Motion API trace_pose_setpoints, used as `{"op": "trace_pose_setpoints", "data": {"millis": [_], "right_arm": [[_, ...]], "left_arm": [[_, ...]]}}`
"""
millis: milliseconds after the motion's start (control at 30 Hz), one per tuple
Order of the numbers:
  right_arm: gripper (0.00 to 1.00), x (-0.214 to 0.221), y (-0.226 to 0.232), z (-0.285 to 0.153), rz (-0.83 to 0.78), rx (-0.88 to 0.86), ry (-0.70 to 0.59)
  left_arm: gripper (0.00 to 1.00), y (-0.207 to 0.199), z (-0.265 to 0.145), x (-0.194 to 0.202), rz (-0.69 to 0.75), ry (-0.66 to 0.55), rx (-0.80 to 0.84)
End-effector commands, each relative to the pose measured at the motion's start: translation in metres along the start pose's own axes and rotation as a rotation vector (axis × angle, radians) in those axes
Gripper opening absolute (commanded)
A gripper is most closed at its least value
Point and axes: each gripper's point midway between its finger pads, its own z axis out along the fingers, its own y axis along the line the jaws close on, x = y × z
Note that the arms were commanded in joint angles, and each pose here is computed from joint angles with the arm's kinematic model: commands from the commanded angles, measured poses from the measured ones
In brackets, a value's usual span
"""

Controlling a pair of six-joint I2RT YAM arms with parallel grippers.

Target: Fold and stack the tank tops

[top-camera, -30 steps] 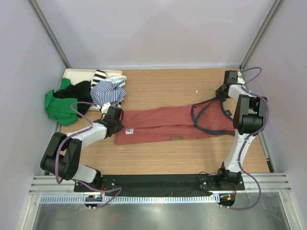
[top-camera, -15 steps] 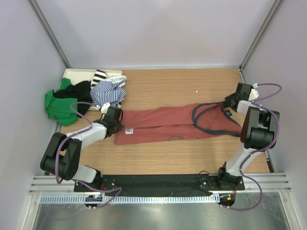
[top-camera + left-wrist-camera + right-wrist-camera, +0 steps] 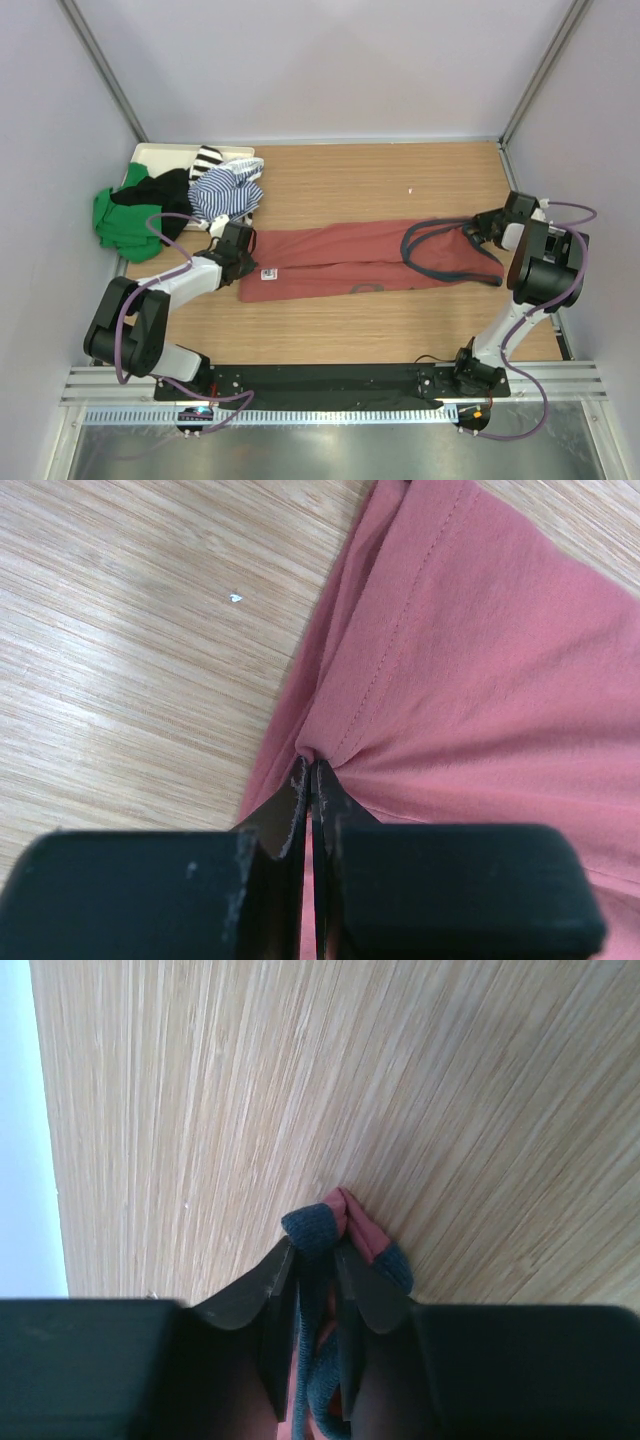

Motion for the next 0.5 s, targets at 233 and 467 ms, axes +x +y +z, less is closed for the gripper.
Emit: {"op": "trace_pose_setpoints", "data": {"millis": [233,467], "right_arm": [[0.57,-0.038,0.021,-0.039,-0.118,0.051,-0.133],[0.72,-0.042,0.029,-0.11,-0.231,0.036,-0.173]], "left_arm": [[0.0,0.02,0.002,0.008,0.016,0.019,-0.07],[0.0,0.017,0.0,0.004,0.038,0.023,-0.063]]}}
